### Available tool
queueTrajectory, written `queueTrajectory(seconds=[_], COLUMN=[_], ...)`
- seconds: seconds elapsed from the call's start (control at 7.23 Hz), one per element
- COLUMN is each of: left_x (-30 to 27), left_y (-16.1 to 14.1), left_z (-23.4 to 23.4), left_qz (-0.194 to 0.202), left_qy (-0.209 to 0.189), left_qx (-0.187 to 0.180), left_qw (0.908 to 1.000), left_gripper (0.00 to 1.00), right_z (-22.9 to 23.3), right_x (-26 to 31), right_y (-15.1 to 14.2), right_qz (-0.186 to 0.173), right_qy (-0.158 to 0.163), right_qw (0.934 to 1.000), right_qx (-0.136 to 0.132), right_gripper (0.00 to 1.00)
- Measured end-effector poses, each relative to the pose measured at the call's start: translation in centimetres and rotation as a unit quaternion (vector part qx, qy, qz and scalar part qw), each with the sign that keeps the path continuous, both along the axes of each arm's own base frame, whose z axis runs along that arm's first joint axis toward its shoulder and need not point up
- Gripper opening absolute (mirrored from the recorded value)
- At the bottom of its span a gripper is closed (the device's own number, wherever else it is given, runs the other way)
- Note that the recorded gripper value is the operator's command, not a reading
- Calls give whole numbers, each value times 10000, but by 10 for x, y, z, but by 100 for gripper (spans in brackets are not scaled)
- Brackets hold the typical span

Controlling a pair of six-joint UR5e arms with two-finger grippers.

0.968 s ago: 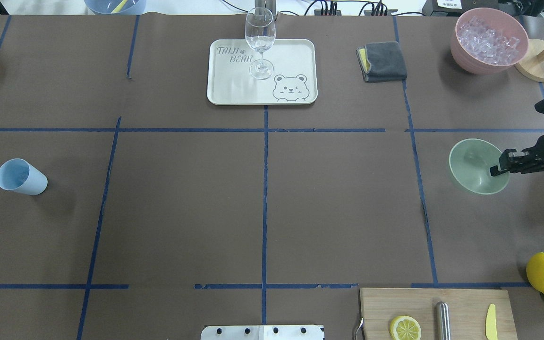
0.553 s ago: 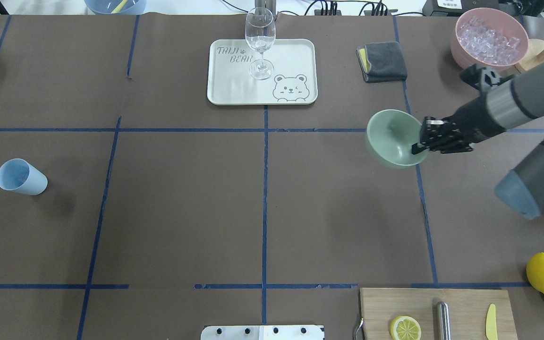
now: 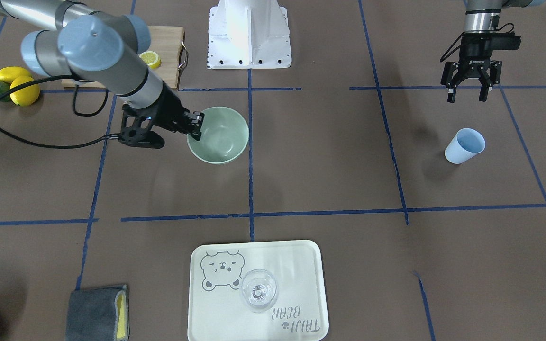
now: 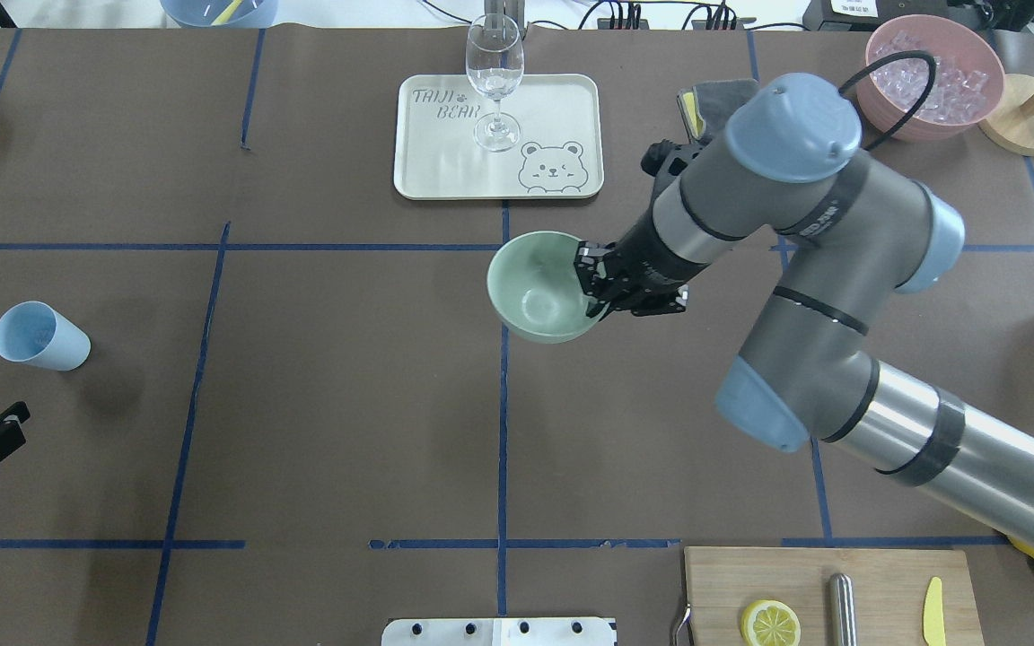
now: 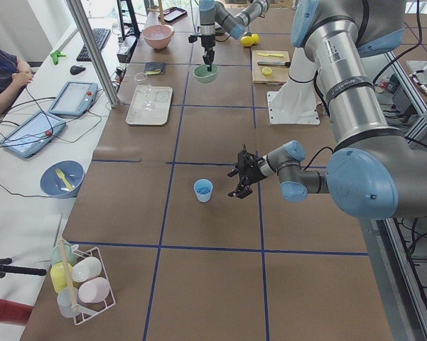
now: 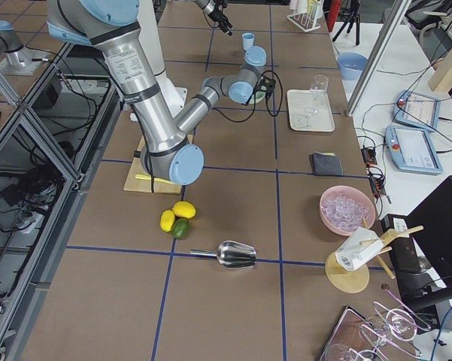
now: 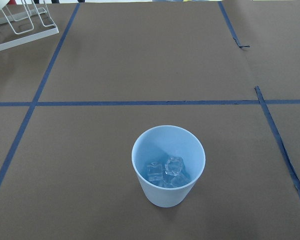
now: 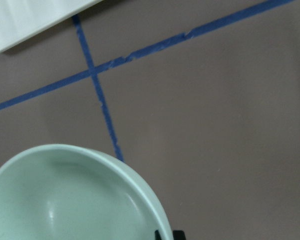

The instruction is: Pour ice into bowl

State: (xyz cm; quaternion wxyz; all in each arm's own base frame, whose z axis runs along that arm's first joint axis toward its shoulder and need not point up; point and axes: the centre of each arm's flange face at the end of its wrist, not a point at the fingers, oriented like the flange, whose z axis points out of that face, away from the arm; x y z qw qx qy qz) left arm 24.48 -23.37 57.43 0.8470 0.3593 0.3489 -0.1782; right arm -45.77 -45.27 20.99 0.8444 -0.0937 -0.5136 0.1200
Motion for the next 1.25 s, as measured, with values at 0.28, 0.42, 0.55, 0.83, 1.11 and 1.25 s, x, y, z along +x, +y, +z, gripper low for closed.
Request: queueTrajectory(seconds=[0.28, 0.42, 0.55, 0.83, 1.11, 1.25], left_x=[19, 24, 26, 31, 42, 46], left_y=[-2, -3, -3, -3, -5, -5], left_z=[14, 16, 17, 18, 19, 20], left_qz=[-218, -258, -282, -294, -295, -296], left_qy=[-37, -38, -53, -47, -3, 14], left_qx=[137, 168, 195, 213, 219, 220], left_qw=[9997, 9995, 9994, 9993, 9993, 9993], left_gripper=[99, 99, 99, 99, 99, 99], right_z=[-56, -89, -113, -120, -112, -107], right_x=[-75, -128, -172, -221, -238, -242], right_y=[16, 9, 0, -5, 6, 10], right_qz=[190, 321, 423, 547, 515, 496], right_qy=[130, 273, 409, 532, 592, 623], right_qw=[9997, 9991, 9983, 9969, 9968, 9967], right_qx=[-52, -8, 45, 170, 182, 168], right_gripper=[0, 0, 0, 0, 52, 99])
